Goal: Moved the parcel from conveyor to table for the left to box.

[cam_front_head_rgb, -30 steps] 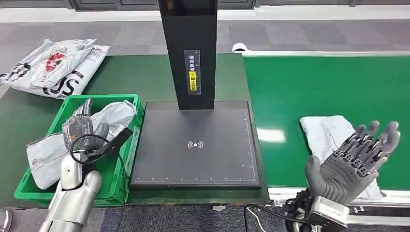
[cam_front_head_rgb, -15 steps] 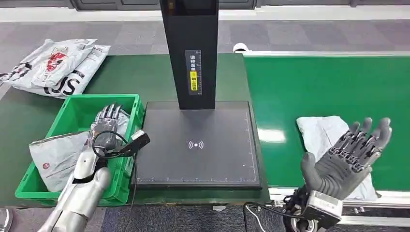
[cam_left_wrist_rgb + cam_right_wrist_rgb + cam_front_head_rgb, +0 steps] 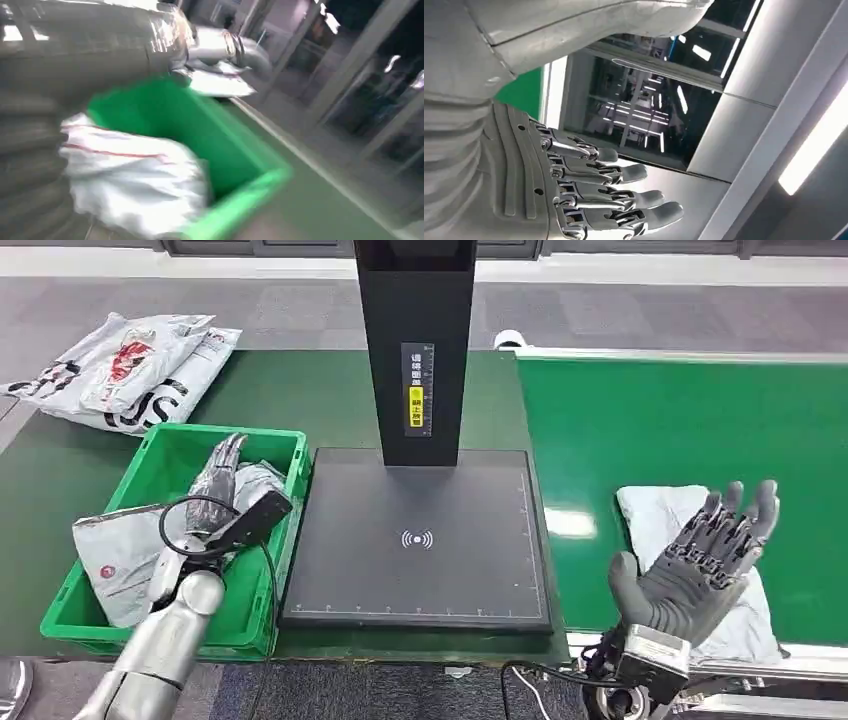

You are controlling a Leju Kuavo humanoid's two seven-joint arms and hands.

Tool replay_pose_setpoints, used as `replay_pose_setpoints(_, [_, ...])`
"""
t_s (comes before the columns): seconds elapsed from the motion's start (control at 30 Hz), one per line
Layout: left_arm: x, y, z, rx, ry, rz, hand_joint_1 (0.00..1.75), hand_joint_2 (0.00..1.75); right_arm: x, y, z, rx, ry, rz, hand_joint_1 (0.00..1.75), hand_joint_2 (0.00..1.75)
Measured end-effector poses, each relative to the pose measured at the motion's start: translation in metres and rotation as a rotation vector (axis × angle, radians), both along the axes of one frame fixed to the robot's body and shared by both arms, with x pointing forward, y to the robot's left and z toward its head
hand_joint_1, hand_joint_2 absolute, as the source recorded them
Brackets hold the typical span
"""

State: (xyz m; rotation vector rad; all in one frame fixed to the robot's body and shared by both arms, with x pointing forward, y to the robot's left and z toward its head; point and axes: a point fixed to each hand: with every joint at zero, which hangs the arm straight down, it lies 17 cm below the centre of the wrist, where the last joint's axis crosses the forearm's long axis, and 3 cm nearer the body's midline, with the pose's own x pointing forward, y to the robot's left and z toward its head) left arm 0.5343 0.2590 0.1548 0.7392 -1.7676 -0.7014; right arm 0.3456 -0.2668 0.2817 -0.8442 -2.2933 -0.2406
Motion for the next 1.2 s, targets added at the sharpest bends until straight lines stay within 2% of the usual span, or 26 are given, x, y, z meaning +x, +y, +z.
replay_pose_setpoints(0.2, [-0.016, -0.014, 0.080, -0.225, -0.225, -0.033, 0.00, 1.75, 0.002, -0.001, -0.008, 0.002, 0.026, -0.002, 0.00, 1.75])
replay_pose_setpoints(0.57, [-0.057, -0.016, 0.134, -0.367, -0.470, -0.044, 0.00, 1.75, 0.005, -0.004, -0.015, -0.014, 0.044, -0.014, 0.00, 1.75])
replay_pose_setpoints(0.73, [-0.067, -0.017, 0.146, -0.412, -0.518, -0.059, 0.00, 1.75, 0.012, -0.005, -0.020, -0.031, 0.070, -0.025, 0.00, 1.75])
replay_pose_setpoints(1.03, [-0.069, -0.020, 0.146, -0.426, -0.515, -0.067, 0.00, 1.75, 0.016, -0.005, -0.023, -0.047, 0.091, -0.034, 0.00, 1.75])
replay_pose_setpoints(1.13, [-0.073, -0.032, 0.143, -0.467, -0.489, -0.107, 0.00, 1.75, 0.029, -0.006, -0.040, -0.095, 0.180, -0.059, 0.00, 1.75])
replay_pose_setpoints(1.17, [-0.077, -0.041, 0.137, -0.493, -0.458, -0.139, 0.00, 1.75, 0.049, -0.009, -0.071, -0.168, 0.360, -0.118, 0.00, 1.75])
replay_pose_setpoints(1.2, [-0.085, -0.065, 0.122, -0.529, -0.401, -0.190, 0.00, 1.75, 0.071, -0.027, -0.127, -0.374, 0.607, -0.257, 0.00, 1.75])
